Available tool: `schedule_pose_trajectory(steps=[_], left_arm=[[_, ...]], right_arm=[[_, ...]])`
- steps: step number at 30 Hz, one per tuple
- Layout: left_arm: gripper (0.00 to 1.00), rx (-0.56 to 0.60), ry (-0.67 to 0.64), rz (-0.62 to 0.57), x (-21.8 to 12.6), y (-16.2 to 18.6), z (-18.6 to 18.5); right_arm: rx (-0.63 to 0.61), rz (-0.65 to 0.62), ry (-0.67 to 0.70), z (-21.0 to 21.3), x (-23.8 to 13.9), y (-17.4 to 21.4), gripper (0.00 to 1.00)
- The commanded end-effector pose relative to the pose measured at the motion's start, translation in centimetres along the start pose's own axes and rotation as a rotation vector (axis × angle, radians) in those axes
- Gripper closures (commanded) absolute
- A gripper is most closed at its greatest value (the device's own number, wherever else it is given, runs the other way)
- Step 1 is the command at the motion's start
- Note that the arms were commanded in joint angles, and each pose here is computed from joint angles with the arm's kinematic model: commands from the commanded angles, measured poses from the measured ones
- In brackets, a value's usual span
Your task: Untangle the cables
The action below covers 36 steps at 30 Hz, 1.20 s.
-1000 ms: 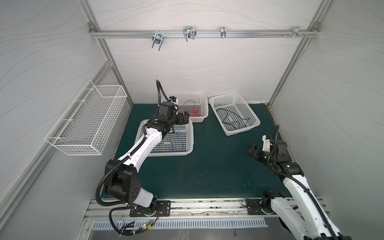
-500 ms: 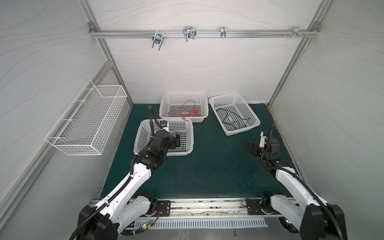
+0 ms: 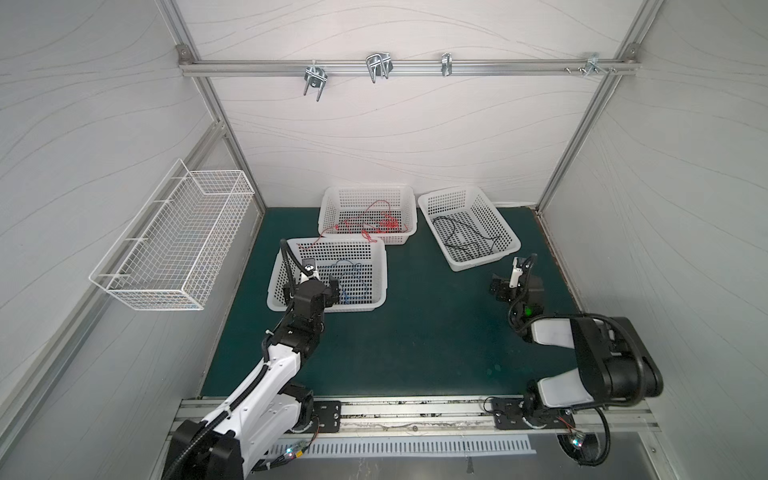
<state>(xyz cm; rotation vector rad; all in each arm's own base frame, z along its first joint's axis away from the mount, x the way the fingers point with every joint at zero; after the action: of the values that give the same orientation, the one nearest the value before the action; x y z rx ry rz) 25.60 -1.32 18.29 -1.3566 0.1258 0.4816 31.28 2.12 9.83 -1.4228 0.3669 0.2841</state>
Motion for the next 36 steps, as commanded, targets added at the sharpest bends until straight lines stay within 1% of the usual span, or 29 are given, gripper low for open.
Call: schedule_pose_trajectory(steps=[1,2,4,6,9,13,15,18,20,22,24,25,26,28,30,32,36], left_arm=[[0.01,-0.057,0.002,-0.122,1.2,-1.3,-0.1],[0.01,-0.048,0.001,-0.113,1.7,-1.1,-0.1],[0.01,-0.034,0.010,-0.104,2.6,-0.4,-0.5],[0.01,-0.046,0.020,-0.110,3.3,0.0,-0.5],[0.01,-0.074,0.026,-0.129,4.3,0.4,-0.4],[0.01,-0.053,0.030,-0.099,6.0,1.2,-0.5],[0.01,-0.045,0.028,-0.102,6.8,1.3,-0.5],[0.01,-0.024,0.049,-0.065,7.6,1.4,-0.8],[0.01,-0.017,0.041,-0.067,8.2,1.9,-1.0],[0.02,-0.027,0.010,-0.097,8.8,2.2,-0.8],[0.03,-0.079,0.035,-0.041,9.0,3.0,-0.1],[0.04,-0.094,0.027,-0.061,9.2,3.3,0.0],[0.03,-0.087,0.002,-0.108,9.4,3.2,0.2],[0.02,-0.093,0.023,-0.023,9.4,3.4,0.0],[0.01,-0.091,-0.022,-0.049,10.2,3.0,0.3],[0.00,-0.105,-0.018,-0.008,10.0,3.3,0.4],[0.00,-0.105,-0.023,-0.026,10.1,3.2,0.4]], right_arm=[[-0.092,-0.118,-0.100,2.0,0.0,-1.7,0.01],[-0.104,-0.062,-0.115,2.4,0.2,-1.3,0.01],[-0.128,-0.070,-0.114,2.7,0.9,-1.5,0.01],[-0.091,-0.013,-0.112,2.3,1.3,-1.7,0.01],[-0.057,0.013,-0.126,1.8,1.8,-1.9,0.01],[-0.048,0.017,-0.135,1.6,1.8,-1.9,0.01],[-0.047,0.017,-0.136,1.7,1.8,-2.0,0.01],[-0.048,0.018,-0.135,1.6,1.8,-1.9,0.01],[-0.047,0.017,-0.136,1.6,1.8,-2.0,0.01],[-0.047,0.019,-0.140,1.7,1.8,-2.0,0.01],[-0.047,0.019,-0.140,1.6,1.8,-2.0,0.01],[-0.046,0.019,-0.140,1.6,1.8,-2.0,0.01],[-0.047,0.018,-0.138,1.6,1.8,-2.0,0.01],[-0.047,0.019,-0.140,1.6,1.8,-2.0,0.01],[-0.046,0.021,-0.142,1.6,1.8,-1.9,0.01],[-0.045,0.021,-0.142,1.6,1.9,-2.0,0.01],[-0.045,0.021,-0.144,1.6,1.9,-2.0,0.01]])
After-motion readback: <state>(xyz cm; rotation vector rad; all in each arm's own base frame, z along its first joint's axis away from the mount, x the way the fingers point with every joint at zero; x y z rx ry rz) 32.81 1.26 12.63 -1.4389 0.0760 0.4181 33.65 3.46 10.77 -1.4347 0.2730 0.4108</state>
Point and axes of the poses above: each gripper's point midway between its finger pads, its own x axis out along the fingers, its own z axis along the line the jaws close on, y = z × x, the point moved 7 cm from there along -x, back along the fingers, and after that the axes turned 7 degrees about x, right-handed, at the moved point
